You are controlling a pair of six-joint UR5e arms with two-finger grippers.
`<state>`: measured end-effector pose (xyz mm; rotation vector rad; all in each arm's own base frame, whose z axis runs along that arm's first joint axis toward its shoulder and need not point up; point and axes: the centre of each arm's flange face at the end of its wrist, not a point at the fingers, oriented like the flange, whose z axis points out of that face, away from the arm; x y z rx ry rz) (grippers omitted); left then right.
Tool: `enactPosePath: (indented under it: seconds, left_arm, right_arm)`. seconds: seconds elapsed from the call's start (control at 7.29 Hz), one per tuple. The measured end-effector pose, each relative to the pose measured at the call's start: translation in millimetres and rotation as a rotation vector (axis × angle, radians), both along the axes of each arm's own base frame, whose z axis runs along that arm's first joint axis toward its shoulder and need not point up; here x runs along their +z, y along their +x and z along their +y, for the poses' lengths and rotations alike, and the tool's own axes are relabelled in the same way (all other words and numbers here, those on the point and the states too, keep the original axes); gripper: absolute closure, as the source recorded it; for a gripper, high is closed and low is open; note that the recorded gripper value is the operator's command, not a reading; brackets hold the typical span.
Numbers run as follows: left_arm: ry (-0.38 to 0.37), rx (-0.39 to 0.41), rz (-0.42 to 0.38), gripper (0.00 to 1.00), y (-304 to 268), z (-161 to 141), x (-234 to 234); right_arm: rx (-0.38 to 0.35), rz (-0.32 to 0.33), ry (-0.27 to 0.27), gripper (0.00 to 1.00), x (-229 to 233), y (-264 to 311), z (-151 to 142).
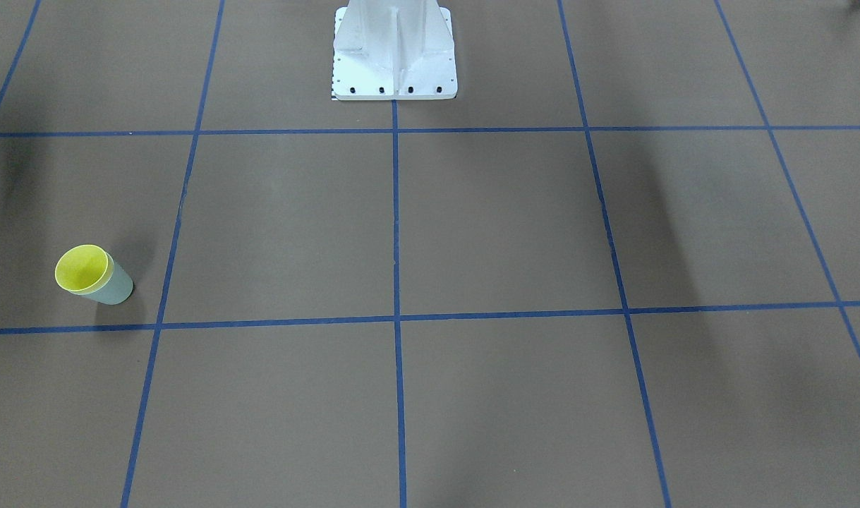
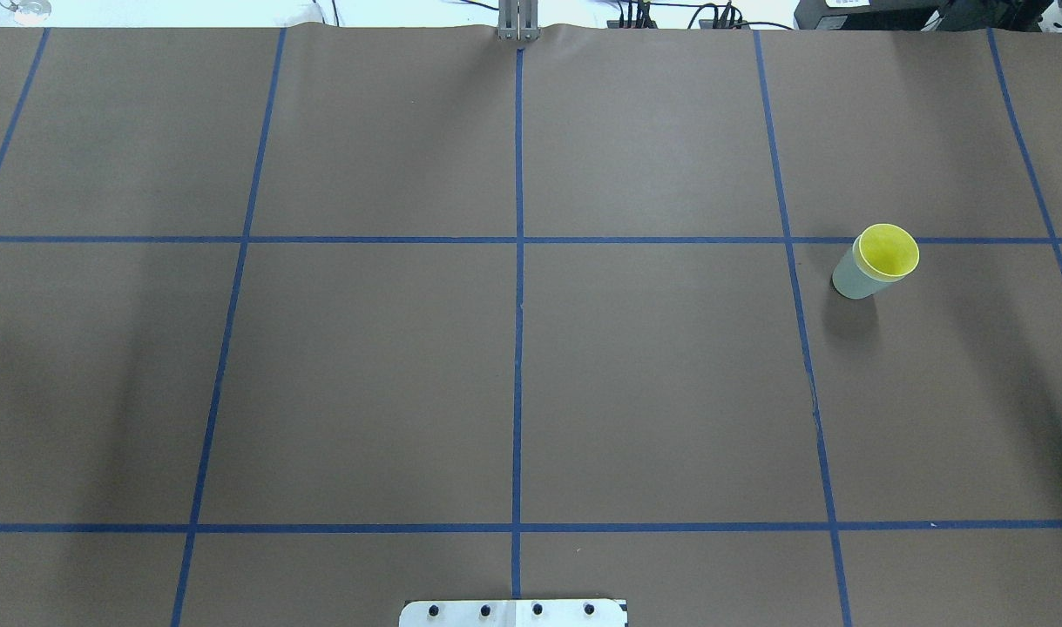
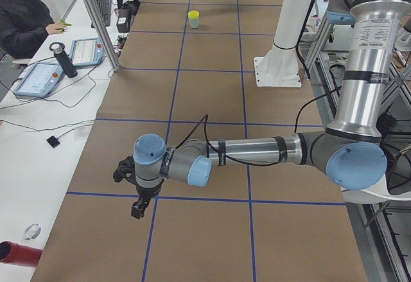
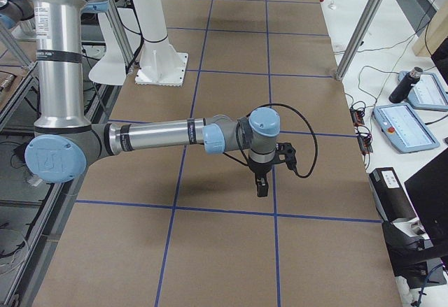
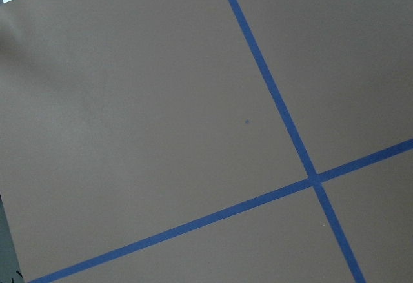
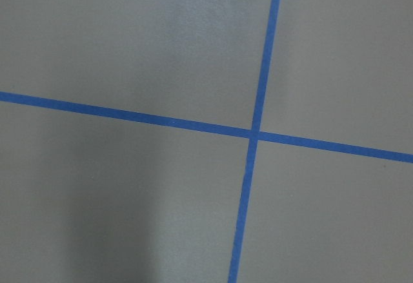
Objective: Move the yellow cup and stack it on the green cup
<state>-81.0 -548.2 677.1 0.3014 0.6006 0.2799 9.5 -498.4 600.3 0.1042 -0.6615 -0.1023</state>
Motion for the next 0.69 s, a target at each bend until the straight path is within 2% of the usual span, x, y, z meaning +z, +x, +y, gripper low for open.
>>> enactPosePath:
  seconds: [0.41, 0.69]
  left_arm:
    - [-0.024, -0.001, 0.006, 0.0, -1.6, 4.0, -21.5]
    - [-0.102, -0.003, 0.01, 0.0, -0.5, 26.1, -55.9]
  right_arm:
    - [0.022, -0.004, -0.032, 0.0, 2.0, 7.7, 1.1]
    - [0.035, -0.044, -0.081, 0.0, 0.6, 13.4, 2.7]
